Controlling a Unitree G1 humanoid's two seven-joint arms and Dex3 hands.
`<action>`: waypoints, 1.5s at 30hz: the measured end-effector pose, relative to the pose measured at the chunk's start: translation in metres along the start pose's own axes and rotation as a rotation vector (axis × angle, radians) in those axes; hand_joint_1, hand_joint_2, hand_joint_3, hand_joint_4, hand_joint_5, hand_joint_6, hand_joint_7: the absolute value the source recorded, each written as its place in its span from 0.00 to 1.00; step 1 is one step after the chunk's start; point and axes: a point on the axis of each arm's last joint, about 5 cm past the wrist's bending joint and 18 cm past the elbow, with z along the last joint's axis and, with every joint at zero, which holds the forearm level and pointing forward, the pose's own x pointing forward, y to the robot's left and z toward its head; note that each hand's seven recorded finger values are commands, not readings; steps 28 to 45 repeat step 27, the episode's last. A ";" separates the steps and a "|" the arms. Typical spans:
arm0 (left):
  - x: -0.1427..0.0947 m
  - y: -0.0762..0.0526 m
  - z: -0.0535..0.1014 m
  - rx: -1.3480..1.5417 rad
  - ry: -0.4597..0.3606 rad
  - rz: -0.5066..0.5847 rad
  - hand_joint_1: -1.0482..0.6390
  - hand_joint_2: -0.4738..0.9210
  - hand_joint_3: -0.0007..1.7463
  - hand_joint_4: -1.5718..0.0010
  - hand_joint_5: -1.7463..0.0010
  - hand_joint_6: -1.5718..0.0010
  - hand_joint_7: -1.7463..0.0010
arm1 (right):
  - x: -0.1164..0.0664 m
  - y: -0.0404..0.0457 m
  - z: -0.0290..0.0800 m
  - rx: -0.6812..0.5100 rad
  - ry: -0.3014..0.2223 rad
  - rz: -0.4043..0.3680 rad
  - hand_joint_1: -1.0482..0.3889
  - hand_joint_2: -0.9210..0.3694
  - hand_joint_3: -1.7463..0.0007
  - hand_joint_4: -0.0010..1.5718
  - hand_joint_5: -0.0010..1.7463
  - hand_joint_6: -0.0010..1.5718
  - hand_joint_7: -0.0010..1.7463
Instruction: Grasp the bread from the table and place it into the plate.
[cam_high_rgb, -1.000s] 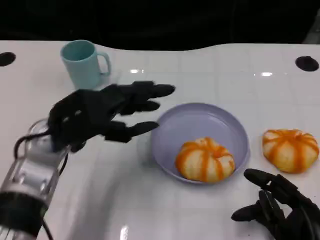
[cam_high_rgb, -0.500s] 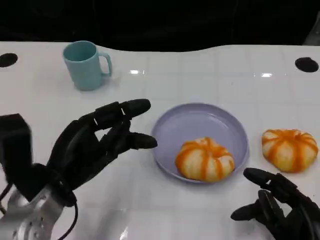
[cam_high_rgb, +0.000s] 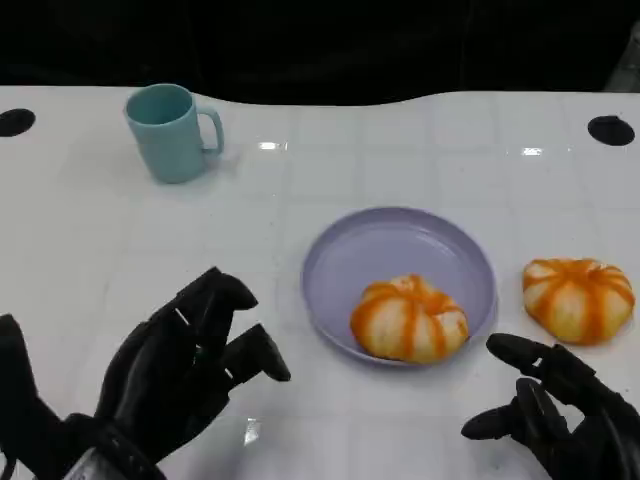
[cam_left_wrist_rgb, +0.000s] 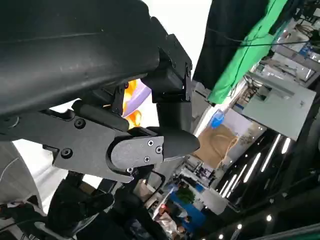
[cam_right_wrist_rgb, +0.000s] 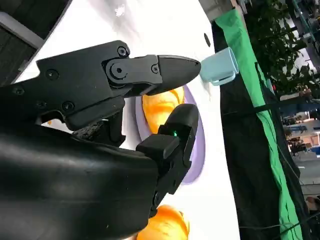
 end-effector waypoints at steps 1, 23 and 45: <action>-0.002 0.001 -0.003 -0.011 0.002 0.026 0.30 1.00 0.29 0.54 0.00 0.71 0.01 | 0.000 -0.0003 0.000 -0.002 0.000 -0.001 0.20 0.00 0.81 0.49 0.63 0.53 0.36; -0.007 0.005 -0.017 -0.032 0.022 0.127 0.31 1.00 0.29 0.56 0.00 0.72 0.00 | -0.001 -0.0064 0.003 -0.023 0.011 -0.003 0.21 0.00 0.81 0.48 0.63 0.53 0.36; -0.006 0.006 -0.019 -0.034 0.027 0.132 0.31 1.00 0.28 0.56 0.00 0.71 0.00 | 0.000 -0.0071 0.003 -0.024 0.005 -0.003 0.20 0.00 0.81 0.48 0.63 0.53 0.36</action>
